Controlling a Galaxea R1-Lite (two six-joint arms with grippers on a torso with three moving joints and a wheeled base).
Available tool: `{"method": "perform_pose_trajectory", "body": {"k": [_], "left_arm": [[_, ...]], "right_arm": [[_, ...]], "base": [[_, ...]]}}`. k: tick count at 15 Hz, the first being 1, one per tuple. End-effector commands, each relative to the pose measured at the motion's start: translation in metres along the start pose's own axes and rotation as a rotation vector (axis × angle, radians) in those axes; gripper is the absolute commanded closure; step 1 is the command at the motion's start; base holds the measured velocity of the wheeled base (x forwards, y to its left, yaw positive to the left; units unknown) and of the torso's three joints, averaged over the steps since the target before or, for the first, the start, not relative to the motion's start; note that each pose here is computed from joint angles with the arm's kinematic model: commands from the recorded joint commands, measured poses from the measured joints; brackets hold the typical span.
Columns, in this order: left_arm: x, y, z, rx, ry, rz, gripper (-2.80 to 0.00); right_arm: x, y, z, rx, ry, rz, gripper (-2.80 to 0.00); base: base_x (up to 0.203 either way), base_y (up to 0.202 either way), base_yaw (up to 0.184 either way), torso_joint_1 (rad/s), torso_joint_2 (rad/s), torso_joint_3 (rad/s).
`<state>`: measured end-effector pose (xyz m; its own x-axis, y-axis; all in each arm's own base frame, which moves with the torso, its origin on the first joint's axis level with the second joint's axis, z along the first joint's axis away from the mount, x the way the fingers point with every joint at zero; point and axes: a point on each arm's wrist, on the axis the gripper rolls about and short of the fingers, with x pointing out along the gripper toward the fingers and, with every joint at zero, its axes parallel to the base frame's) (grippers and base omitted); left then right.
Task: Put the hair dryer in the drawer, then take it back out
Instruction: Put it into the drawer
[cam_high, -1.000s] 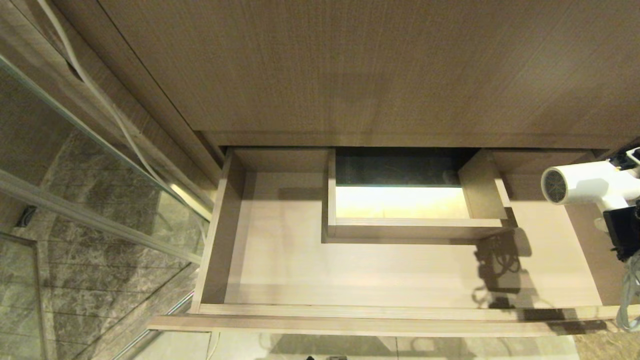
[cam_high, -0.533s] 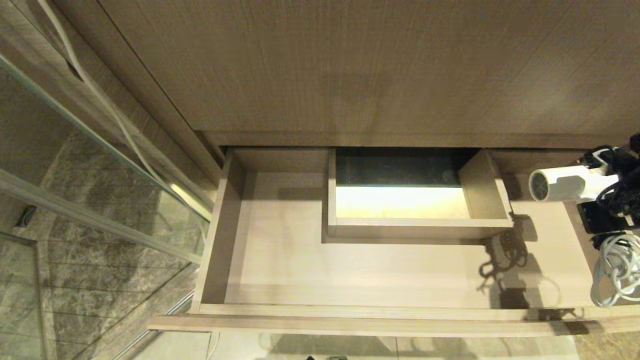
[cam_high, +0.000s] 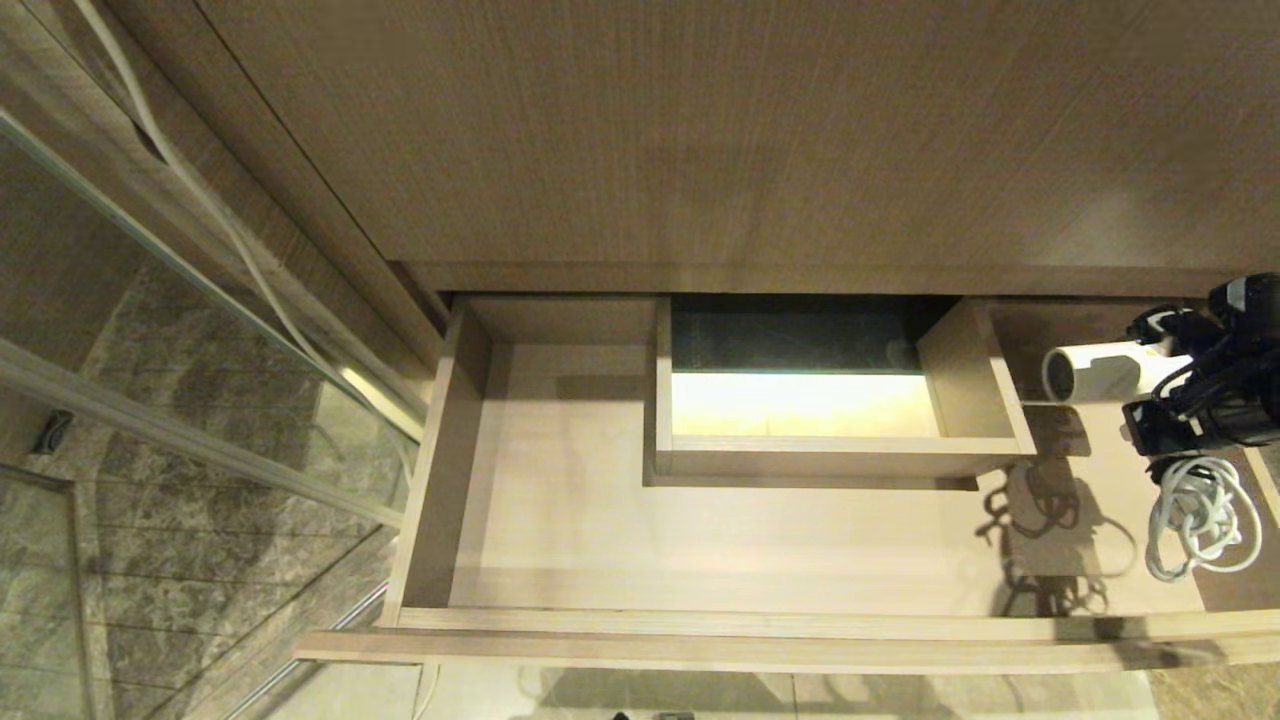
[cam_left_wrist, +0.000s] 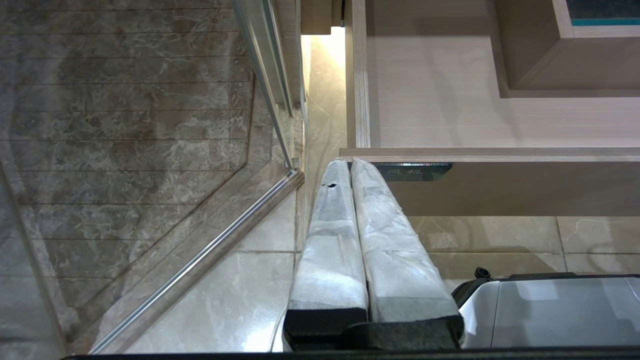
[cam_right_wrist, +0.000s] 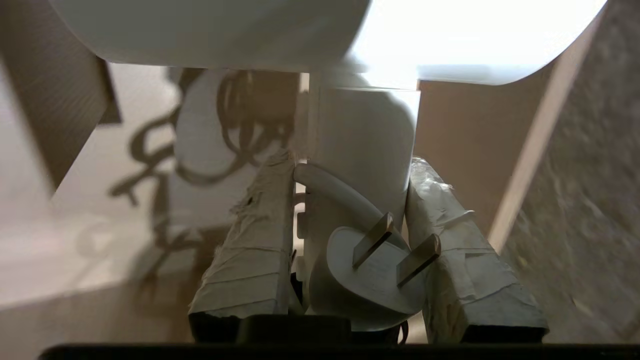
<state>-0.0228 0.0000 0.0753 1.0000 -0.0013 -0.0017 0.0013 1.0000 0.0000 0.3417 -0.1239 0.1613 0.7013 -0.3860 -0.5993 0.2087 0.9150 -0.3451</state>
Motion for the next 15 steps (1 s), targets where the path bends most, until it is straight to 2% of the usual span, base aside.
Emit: {"method": "perform_pose_trajectory", "body": {"k": [1, 8, 12, 15], "left_arm": [[0.0, 0.0, 0.0, 0.0, 0.0, 0.0, 0.0], [0.0, 0.0, 0.0, 0.0, 0.0, 0.0, 0.0], [0.0, 0.0, 0.0, 0.0, 0.0, 0.0, 0.0], [0.0, 0.0, 0.0, 0.0, 0.0, 0.0, 0.0]], "right_arm": [[0.026, 0.004, -0.007, -0.006, 0.033, 0.013, 0.0], [0.068, 0.008, -0.003, -0.034, -0.006, 0.001, 0.0], [0.091, 0.012, -0.007, -0.061, -0.043, -0.015, 0.0], [0.11, 0.017, -0.016, -0.074, -0.027, -0.01, 0.0]], "base": [[0.0, 0.0, 0.0, 0.0, 0.0, 0.0], [0.0, 0.0, 0.0, 0.0, 0.0, 0.0], [0.0, 0.0, 0.0, 0.0, 0.0, 0.0], [0.0, 0.0, 0.0, 0.0, 0.0, 0.0]]}}
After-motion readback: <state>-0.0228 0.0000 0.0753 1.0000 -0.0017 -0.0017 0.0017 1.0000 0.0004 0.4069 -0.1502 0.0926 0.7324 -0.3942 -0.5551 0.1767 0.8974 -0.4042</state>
